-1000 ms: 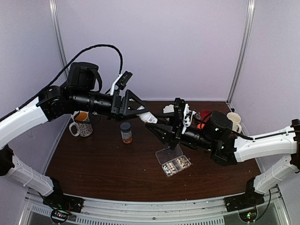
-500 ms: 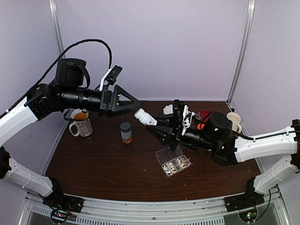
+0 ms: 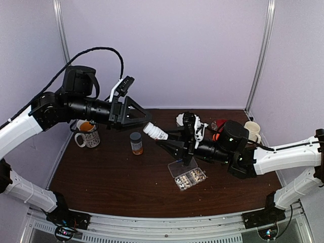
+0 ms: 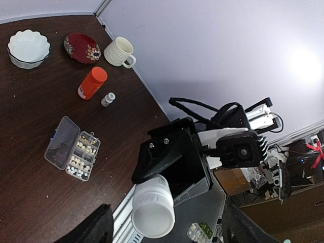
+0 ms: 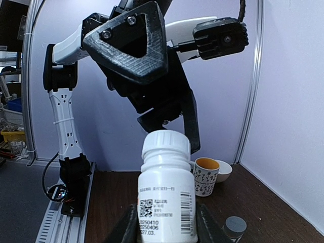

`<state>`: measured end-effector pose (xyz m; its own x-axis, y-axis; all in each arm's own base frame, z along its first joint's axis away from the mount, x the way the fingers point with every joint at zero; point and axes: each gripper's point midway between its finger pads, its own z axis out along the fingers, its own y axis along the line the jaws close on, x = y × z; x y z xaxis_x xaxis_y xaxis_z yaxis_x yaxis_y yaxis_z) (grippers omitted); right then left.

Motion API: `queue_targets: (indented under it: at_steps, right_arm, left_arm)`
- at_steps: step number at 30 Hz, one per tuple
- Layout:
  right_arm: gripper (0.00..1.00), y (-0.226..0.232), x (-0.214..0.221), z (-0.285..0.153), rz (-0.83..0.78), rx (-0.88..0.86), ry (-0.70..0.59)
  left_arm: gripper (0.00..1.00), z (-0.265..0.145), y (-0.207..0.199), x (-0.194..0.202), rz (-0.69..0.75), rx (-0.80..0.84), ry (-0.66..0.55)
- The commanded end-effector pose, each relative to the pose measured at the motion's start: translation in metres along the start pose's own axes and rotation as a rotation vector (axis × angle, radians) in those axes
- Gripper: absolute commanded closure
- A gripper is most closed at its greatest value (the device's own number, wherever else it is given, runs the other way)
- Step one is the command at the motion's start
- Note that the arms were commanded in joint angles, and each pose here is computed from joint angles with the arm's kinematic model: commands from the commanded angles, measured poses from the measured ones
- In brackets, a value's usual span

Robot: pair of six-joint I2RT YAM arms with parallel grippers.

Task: Sort the pills into containers
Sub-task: Screw the lid of the pill bottle onto the pill bottle.

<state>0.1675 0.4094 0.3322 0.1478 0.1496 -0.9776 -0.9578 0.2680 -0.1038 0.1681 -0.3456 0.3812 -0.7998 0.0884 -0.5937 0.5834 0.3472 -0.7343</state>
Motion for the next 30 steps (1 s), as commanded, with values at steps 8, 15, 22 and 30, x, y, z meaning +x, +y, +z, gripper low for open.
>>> queue_targets:
  at_steps: [8,15,22,30]
  right_arm:
    - [1.0,0.0051,-0.0272,0.0025,-0.034,-0.029,-0.051]
    - [1.0,0.0039,-0.0283,0.0033,-0.036,-0.023,-0.055]
    - [1.0,0.0038,-0.0265,0.0041,-0.038,-0.023,-0.049]
    - [1.0,0.0024,-0.0268,0.0063,-0.032,-0.017,-0.047]
  left_arm:
    - [0.36,0.0059,0.007,0.0068,-0.026,-0.001,0.033]
    - [0.39,0.0086,0.0103,0.0105,-0.041,-0.004,0.05]
    - [0.52,0.0103,0.0108,0.012,-0.045,-0.001,0.059]
    - [0.67,0.0124,0.011,0.0138,-0.048,0.006,0.07]
